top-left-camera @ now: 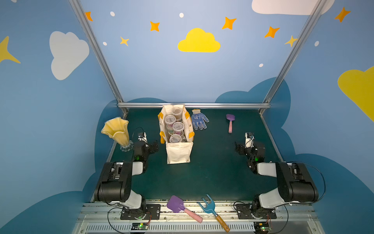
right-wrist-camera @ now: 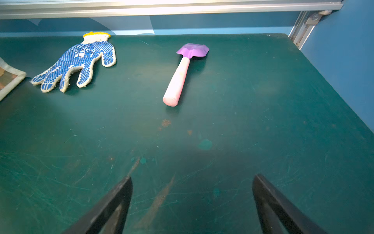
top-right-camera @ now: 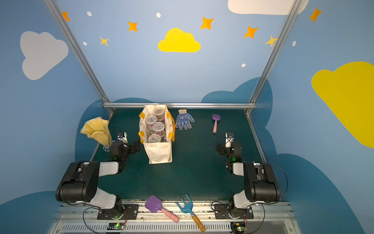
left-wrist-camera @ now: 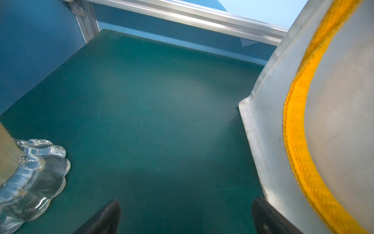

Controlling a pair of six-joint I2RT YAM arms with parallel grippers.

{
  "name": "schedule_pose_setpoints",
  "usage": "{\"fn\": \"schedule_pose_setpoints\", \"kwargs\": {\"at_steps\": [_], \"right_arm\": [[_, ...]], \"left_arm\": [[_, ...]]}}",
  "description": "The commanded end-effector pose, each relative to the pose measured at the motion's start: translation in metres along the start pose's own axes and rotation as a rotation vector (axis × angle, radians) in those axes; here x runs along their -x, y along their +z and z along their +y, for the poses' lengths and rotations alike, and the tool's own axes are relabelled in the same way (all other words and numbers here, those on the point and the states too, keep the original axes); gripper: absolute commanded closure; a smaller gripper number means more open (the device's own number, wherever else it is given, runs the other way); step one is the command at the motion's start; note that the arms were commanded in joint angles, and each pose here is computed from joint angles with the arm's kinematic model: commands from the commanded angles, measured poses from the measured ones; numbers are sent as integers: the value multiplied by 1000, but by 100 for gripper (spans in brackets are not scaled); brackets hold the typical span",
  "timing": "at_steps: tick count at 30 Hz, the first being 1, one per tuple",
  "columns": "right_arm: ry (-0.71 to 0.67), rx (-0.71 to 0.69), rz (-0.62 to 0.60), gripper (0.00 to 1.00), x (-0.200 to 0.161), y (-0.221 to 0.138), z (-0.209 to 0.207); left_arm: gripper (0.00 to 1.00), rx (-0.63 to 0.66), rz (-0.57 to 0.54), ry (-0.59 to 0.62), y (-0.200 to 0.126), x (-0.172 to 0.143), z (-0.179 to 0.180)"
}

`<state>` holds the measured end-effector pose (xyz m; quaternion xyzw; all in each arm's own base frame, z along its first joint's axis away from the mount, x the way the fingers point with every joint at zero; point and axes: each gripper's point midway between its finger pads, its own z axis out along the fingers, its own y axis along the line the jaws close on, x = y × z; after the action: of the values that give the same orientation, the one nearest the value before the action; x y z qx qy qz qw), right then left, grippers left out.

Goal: Take out the seed jars from the canvas bag
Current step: Pick up the seed jar from the canvas bag.

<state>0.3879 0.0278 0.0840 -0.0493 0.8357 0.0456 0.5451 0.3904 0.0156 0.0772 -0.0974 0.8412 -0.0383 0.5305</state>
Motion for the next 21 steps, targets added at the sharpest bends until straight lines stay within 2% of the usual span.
{"fn": "schedule_pose_setpoints", "kwargs": {"at_steps": [1, 21], "right_arm": [[7, 12, -11, 10, 7, 2, 1], [7, 12, -13, 10, 8, 2, 1]], "left_arm": [[0, 5, -6, 0, 2, 4, 1], [0, 6, -4, 0, 2, 4, 1]]}}
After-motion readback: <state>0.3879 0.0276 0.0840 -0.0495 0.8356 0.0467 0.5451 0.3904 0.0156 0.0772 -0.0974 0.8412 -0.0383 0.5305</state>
